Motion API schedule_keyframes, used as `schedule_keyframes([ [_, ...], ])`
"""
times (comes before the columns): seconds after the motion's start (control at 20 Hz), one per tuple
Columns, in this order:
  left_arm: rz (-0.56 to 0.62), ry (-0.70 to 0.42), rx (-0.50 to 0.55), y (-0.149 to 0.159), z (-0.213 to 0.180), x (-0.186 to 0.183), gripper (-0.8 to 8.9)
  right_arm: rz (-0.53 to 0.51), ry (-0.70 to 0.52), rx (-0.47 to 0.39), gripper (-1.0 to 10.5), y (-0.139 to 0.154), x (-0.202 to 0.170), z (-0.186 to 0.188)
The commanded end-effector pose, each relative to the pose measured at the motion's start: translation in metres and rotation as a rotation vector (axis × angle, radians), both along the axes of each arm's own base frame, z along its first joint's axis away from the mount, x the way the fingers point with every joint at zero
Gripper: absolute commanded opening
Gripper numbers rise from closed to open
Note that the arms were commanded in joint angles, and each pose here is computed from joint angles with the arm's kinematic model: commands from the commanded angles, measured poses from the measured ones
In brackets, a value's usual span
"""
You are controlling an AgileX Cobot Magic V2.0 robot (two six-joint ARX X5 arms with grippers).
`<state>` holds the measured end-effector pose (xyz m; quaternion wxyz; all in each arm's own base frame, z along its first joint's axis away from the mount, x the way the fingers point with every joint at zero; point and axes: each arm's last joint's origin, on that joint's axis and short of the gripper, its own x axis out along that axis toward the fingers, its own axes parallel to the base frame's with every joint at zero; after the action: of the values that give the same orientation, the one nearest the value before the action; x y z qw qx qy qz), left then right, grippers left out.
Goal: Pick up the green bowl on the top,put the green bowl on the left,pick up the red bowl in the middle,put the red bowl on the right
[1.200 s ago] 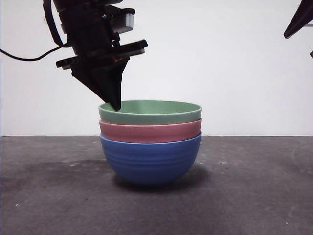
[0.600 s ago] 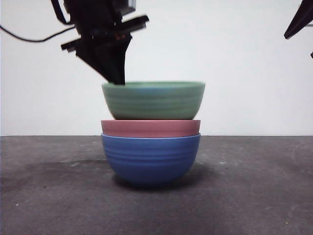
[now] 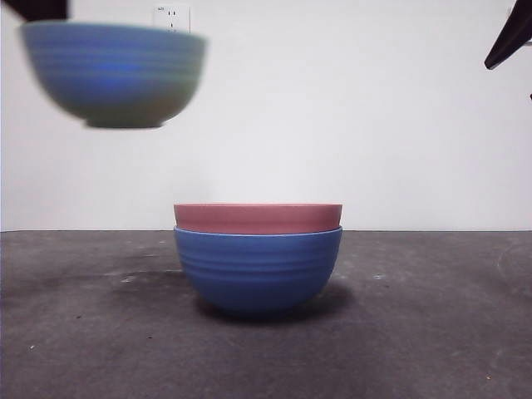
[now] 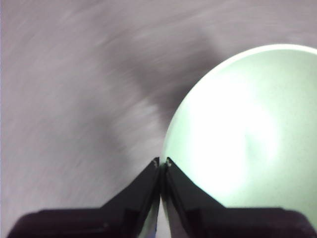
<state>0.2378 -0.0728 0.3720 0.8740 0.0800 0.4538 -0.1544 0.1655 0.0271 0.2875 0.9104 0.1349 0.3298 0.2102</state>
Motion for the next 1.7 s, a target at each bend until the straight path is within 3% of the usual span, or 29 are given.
schedule_keyframes([
  [0.05, 0.028, 0.034, -0.053, 0.019, -0.024, -0.001, -0.09, 0.002, -0.007, -0.001, 2.8, 0.000, 0.000, 0.001],
  [0.55, 0.122, 0.108, -0.057, 0.031, -0.103, 0.013, -0.10, 0.001, -0.014, 0.000, 2.8, 0.000, 0.001, 0.002],
  [1.25, 0.138, 0.278, -0.020, 0.024, -0.158, 0.046, 0.04, 0.003, -0.017, 0.001, 2.9, 0.000, 0.001, 0.002],
  [1.3, 0.135, 0.283, -0.016, 0.024, -0.159, 0.046, 0.57, 0.003, -0.021, 0.001, 2.9, 0.000, 0.001, 0.002],
  [1.4, 0.146, 0.286, 0.005, 0.025, -0.162, 0.047, 2.86, 0.006, -0.027, 0.003, 2.9, 0.001, 0.001, 0.003],
  [1.45, 0.153, 0.282, 0.017, 0.025, -0.162, 0.048, 3.55, 0.011, -0.029, 0.003, 2.9, 0.002, 0.001, 0.004],
  [1.7, 0.172, 0.205, -0.004, 0.027, -0.141, 0.041, 3.60, 0.118, -0.022, -0.009, 3.9, 0.021, 0.007, 0.019],
])
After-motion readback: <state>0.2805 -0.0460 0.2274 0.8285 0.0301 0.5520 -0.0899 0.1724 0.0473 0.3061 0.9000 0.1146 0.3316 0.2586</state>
